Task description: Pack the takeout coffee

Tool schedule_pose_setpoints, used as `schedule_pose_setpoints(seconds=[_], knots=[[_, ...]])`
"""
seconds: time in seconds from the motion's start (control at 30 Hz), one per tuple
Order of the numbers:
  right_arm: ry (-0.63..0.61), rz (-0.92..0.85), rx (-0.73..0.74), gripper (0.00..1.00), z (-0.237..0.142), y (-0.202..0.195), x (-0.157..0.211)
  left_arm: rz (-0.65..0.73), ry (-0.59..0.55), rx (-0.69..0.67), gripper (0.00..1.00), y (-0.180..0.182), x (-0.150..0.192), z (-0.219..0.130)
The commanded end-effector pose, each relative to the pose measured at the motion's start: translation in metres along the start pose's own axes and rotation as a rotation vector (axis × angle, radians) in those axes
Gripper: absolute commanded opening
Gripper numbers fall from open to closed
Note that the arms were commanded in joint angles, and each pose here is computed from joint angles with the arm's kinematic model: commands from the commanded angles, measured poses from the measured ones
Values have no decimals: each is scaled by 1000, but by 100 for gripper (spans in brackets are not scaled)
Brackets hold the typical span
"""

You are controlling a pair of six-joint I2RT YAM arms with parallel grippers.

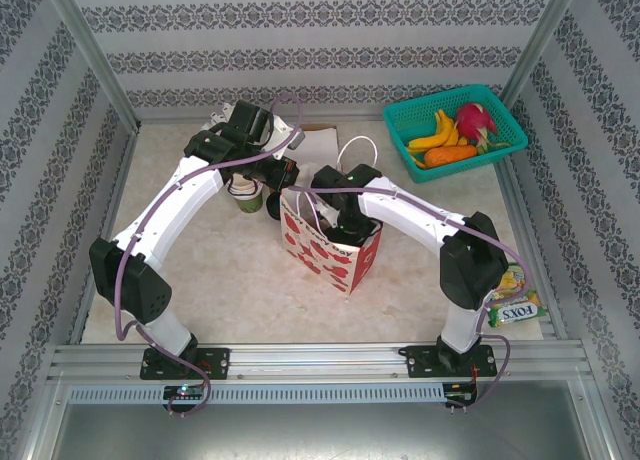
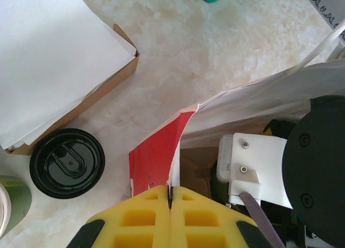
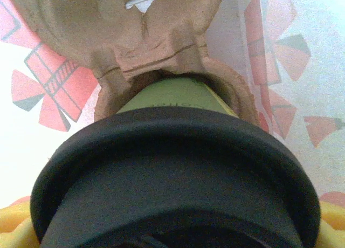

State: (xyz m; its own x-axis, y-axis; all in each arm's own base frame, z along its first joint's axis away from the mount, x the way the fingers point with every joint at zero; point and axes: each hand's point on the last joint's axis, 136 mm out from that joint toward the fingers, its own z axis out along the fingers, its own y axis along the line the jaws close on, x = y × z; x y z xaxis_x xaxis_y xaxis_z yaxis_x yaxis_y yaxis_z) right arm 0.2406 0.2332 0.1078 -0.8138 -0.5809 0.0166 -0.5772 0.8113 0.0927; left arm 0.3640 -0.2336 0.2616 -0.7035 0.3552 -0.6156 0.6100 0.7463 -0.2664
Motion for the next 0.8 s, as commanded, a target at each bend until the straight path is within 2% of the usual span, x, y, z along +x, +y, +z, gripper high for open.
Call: schedule_pose_setpoints(seconds=[0.0,0.77], knots=[[23,34,43,54,12,-14,2,25,-24,7,0,-5,-5,-4],[77,35,48,54,24,-15,11,23,-23,7,0,-5,-4,-4]])
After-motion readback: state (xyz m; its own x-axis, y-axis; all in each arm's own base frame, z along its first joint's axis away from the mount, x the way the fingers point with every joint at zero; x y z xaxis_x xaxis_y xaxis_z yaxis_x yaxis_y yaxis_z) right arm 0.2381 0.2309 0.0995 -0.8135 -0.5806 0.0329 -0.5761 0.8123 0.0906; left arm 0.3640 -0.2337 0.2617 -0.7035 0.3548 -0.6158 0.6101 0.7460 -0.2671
